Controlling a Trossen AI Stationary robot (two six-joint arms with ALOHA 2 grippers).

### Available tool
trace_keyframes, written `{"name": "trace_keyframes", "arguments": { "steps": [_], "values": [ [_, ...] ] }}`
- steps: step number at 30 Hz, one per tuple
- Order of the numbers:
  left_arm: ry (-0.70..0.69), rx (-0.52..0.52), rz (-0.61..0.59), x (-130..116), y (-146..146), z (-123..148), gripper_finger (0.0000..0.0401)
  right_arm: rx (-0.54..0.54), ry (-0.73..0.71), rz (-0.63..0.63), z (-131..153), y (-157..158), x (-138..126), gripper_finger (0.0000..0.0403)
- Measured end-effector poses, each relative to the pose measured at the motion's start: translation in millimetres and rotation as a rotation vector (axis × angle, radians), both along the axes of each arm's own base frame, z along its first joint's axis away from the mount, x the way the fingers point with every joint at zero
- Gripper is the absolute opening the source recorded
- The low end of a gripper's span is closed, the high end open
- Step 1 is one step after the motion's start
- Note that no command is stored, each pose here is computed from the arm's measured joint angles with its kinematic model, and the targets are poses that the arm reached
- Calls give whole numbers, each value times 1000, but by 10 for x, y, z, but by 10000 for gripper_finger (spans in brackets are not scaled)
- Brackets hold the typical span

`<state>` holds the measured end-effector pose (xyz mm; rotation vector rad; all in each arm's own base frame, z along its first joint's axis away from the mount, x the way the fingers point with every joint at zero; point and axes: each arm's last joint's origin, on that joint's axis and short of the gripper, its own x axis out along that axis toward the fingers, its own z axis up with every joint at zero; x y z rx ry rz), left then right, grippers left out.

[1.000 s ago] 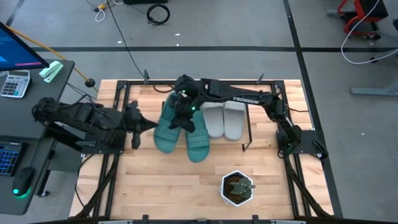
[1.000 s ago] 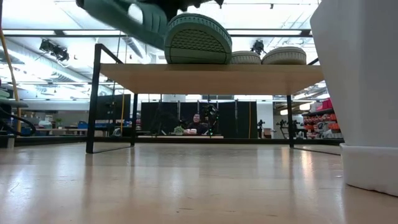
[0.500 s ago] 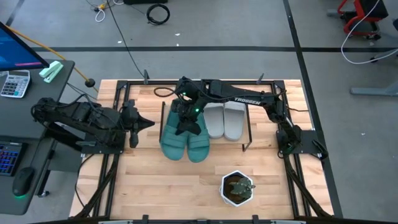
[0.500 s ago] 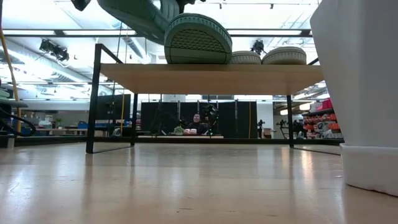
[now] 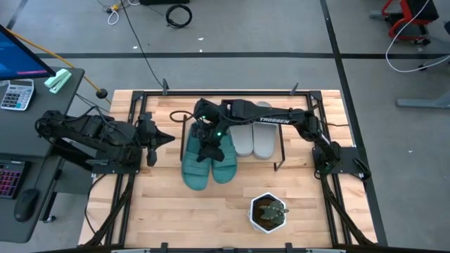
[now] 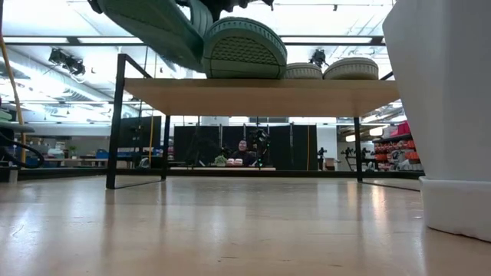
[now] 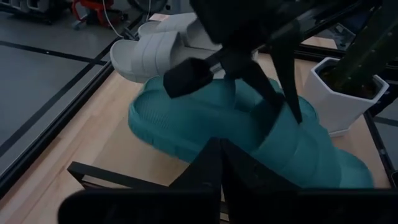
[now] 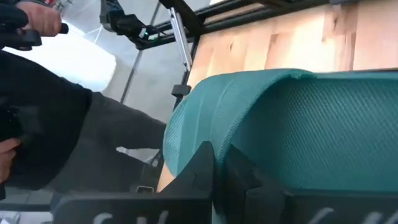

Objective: Pick and place slides into the shelf
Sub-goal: Put the green slide on the shelf

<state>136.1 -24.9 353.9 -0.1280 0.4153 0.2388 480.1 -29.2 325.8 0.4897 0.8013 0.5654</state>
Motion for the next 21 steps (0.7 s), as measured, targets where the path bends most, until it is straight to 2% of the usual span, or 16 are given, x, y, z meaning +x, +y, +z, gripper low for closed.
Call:
{"name": "trace_keyframes", "arguments": {
  "steps": [9,16,21],
  "values": [
    [-2,-5,2,1,0,0,25,-58,-33,-17,4,-76,0,12],
    [-2,-8,3,2,-1,-1,7,-27,31,3,-294,-129,121,12],
    [1,-29,4,-1,-3,-8,10,-18,41,9,-324,-128,129,14]
  ]
}}
